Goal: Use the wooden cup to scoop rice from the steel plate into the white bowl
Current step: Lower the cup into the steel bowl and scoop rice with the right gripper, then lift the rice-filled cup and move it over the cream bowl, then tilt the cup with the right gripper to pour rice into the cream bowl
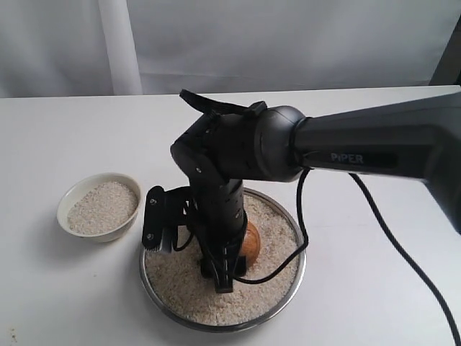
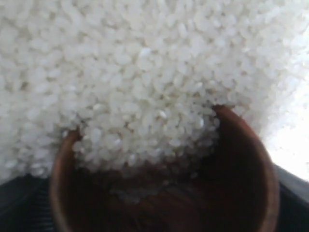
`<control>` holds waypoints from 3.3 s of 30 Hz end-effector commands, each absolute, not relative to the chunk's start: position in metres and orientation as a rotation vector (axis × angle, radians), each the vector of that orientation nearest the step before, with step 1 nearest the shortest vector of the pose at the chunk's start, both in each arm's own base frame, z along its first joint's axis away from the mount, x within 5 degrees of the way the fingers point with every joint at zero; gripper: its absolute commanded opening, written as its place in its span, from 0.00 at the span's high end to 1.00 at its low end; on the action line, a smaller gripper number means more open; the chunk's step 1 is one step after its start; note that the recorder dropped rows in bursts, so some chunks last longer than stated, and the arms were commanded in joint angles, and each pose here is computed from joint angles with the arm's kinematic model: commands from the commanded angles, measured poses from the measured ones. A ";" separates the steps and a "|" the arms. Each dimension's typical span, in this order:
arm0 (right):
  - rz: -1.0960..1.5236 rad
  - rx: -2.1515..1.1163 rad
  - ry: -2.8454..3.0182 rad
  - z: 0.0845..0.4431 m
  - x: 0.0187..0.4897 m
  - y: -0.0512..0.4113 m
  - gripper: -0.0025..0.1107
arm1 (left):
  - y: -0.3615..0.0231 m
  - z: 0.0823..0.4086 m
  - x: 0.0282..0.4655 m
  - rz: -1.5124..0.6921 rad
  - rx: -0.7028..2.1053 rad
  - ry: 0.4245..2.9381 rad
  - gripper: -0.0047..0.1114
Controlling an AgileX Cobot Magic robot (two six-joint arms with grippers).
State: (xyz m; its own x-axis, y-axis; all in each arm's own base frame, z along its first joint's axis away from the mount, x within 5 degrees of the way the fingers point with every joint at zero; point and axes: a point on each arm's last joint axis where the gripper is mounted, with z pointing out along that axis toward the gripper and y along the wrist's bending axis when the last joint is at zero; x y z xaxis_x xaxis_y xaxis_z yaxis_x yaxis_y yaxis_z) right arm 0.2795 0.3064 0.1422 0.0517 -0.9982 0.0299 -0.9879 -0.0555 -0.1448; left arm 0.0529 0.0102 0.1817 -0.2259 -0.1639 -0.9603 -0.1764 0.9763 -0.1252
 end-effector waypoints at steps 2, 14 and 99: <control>-0.127 -2.156 2.054 0.149 0.282 0.306 0.98 | 0.010 0.183 0.053 -0.001 -0.248 1.797 0.96; -0.016 -2.054 2.086 0.170 0.287 0.297 0.98 | 0.010 0.183 0.053 -0.001 -0.248 1.797 0.96; -1.099 -2.099 0.674 0.177 0.324 0.436 0.98 | 0.010 0.183 0.053 -0.001 -0.248 1.797 0.96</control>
